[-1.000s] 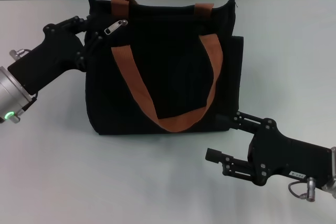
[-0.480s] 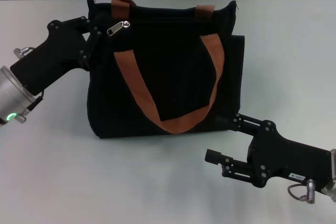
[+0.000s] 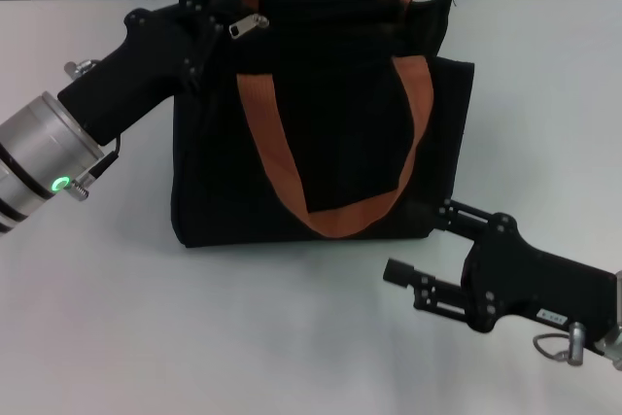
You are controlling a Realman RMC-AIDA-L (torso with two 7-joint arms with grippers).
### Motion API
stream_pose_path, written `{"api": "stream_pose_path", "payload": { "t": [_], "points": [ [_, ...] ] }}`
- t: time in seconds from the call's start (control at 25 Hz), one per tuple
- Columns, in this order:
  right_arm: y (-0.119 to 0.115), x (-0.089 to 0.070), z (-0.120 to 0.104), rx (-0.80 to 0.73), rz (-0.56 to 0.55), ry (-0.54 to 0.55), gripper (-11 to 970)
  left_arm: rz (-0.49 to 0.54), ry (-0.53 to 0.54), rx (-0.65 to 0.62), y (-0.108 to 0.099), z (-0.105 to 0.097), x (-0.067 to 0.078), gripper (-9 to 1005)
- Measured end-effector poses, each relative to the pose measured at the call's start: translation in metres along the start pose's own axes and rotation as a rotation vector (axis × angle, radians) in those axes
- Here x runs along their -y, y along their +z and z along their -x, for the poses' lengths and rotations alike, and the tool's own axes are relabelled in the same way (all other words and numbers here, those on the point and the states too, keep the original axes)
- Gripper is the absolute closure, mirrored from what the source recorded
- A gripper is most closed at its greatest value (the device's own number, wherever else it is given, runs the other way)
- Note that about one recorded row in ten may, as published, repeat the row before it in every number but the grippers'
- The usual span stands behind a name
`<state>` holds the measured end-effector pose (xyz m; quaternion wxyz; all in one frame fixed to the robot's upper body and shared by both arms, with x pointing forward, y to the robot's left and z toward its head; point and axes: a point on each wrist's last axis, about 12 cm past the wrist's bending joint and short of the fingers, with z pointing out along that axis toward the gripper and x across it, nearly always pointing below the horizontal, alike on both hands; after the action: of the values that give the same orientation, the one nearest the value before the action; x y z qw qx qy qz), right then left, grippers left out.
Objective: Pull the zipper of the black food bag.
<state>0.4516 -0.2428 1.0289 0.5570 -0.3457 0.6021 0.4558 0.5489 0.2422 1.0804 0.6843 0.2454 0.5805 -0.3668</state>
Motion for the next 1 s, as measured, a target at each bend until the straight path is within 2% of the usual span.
{"api": "stream_pose_path", "payload": {
  "t": [0.08,0.24,0.36,0.48,0.76,1.0],
  "points": [
    [0.000,0.002,0.000,0.011,-0.031,0.005,270,0.010,-0.023,0.003,0.003,0.000,-0.001,975],
    [0.002,0.004,-0.001,0.010,-0.058,0.006,270,-0.036,-0.041,-0.032,0.015,0.001,-0.001,975],
    [0.001,0.006,0.000,0.035,-0.094,0.024,271,-0.016,-0.058,-0.032,0.015,0.002,-0.005,975],
    [-0.002,0.008,0.000,0.070,-0.144,0.038,271,-0.052,-0.055,-0.058,0.016,0.004,-0.005,975],
    [-0.002,0.008,0.001,0.075,-0.140,0.035,272,-0.036,-0.058,-0.060,0.013,0.001,-0.003,975],
    [-0.002,0.007,0.009,0.145,-0.135,0.054,273,-0.046,-0.068,-0.042,0.011,0.001,0.000,975]
  ]
}}
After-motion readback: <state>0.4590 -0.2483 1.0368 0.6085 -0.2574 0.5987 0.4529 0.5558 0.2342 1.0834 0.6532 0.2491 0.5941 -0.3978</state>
